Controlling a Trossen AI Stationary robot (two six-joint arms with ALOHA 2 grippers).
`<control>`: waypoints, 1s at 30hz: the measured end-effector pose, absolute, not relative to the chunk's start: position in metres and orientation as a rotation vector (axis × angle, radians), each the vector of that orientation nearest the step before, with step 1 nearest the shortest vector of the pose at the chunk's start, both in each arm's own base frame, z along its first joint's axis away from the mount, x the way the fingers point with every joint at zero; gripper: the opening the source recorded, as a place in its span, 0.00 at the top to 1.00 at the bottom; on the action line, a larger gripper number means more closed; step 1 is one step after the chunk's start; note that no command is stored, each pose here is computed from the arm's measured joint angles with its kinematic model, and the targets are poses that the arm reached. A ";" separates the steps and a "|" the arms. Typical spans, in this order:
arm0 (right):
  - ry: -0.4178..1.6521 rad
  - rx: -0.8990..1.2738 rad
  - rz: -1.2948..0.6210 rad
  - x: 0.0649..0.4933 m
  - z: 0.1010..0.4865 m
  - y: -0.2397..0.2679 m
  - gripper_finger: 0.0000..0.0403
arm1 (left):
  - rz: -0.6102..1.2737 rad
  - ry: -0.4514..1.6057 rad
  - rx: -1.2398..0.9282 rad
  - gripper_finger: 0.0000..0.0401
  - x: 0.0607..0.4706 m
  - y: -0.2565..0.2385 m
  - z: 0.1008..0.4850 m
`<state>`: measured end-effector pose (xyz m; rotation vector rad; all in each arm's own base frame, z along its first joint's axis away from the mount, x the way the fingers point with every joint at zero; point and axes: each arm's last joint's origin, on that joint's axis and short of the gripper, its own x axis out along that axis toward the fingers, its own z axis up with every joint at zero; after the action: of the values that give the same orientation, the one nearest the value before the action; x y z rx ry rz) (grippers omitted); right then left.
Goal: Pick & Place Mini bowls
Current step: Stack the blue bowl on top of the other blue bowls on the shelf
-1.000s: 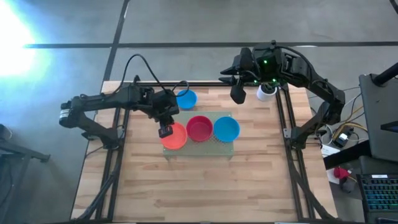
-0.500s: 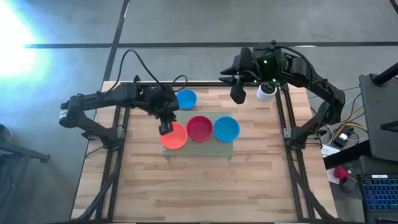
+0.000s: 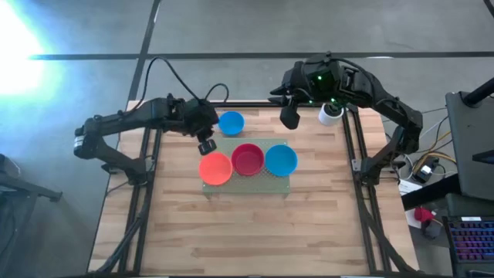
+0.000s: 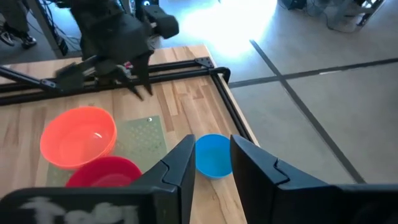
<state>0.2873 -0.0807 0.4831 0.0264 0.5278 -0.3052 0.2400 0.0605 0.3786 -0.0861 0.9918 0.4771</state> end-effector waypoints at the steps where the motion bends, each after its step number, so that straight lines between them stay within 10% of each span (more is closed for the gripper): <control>1: 0.528 0.031 -0.307 0.288 0.483 -0.081 0.77 | 0.502 1.010 -0.091 0.83 0.238 0.065 0.377; 30: 0.504 0.155 -0.343 0.288 0.483 -0.081 0.81 | 0.574 0.767 -0.462 0.83 0.184 0.202 0.232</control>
<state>0.2877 -0.0810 0.4831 0.1549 0.5041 -0.3429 0.1843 0.2017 0.2319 -0.4620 0.7674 0.5736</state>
